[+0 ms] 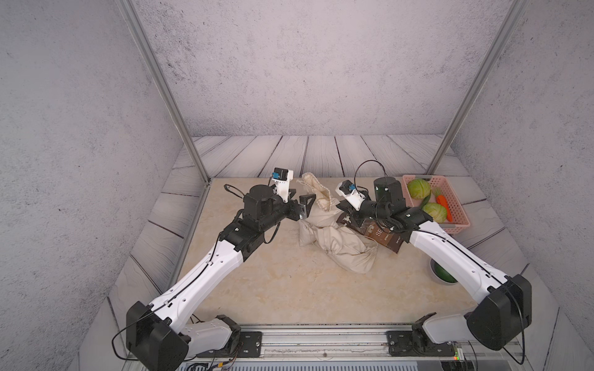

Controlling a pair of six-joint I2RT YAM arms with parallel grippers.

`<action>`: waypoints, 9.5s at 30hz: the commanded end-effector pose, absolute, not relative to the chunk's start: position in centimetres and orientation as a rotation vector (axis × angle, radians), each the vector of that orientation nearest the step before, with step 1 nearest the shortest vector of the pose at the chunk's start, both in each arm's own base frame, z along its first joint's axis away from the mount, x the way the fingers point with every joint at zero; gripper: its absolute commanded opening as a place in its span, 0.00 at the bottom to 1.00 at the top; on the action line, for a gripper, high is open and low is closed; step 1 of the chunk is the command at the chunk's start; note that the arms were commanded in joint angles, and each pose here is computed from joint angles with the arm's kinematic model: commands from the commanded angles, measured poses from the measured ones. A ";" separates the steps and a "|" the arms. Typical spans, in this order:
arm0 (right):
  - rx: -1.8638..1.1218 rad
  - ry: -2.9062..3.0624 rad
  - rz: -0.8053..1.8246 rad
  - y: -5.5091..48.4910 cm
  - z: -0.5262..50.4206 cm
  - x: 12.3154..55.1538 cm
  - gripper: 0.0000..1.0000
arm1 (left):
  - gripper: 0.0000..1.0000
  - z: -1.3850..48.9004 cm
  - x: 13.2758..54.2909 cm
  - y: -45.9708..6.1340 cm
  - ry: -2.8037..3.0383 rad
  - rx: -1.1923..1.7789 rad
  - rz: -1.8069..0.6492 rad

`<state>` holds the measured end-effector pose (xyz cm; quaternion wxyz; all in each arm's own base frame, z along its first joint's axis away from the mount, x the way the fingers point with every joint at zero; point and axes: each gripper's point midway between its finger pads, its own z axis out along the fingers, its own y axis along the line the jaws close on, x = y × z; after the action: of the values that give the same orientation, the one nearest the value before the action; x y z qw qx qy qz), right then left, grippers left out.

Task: Close the soil bag
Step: Frap the soil bag at the center of the board, then adjust the soil bag at the center of the board.

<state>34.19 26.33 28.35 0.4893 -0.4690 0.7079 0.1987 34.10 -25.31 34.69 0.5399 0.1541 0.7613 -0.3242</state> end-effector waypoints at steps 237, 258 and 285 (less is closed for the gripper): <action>-0.424 1.404 0.560 20.4 59.6 29.3 0.00 | 0.26 11.0 34.7 -27.6 2.199 0.698 0.000; -0.495 1.508 0.935 26.5 52.7 33.5 0.00 | 0.23 18.8 33.0 -11.0 2.025 -0.014 0.377; -0.478 1.732 0.773 25.2 37.8 34.9 0.00 | 0.92 28.1 29.9 -33.0 1.632 0.976 -0.529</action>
<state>35.22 25.72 36.55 0.5351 -0.2033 0.7503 0.3308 30.64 -31.42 27.41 0.5672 0.3672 0.7080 -0.2055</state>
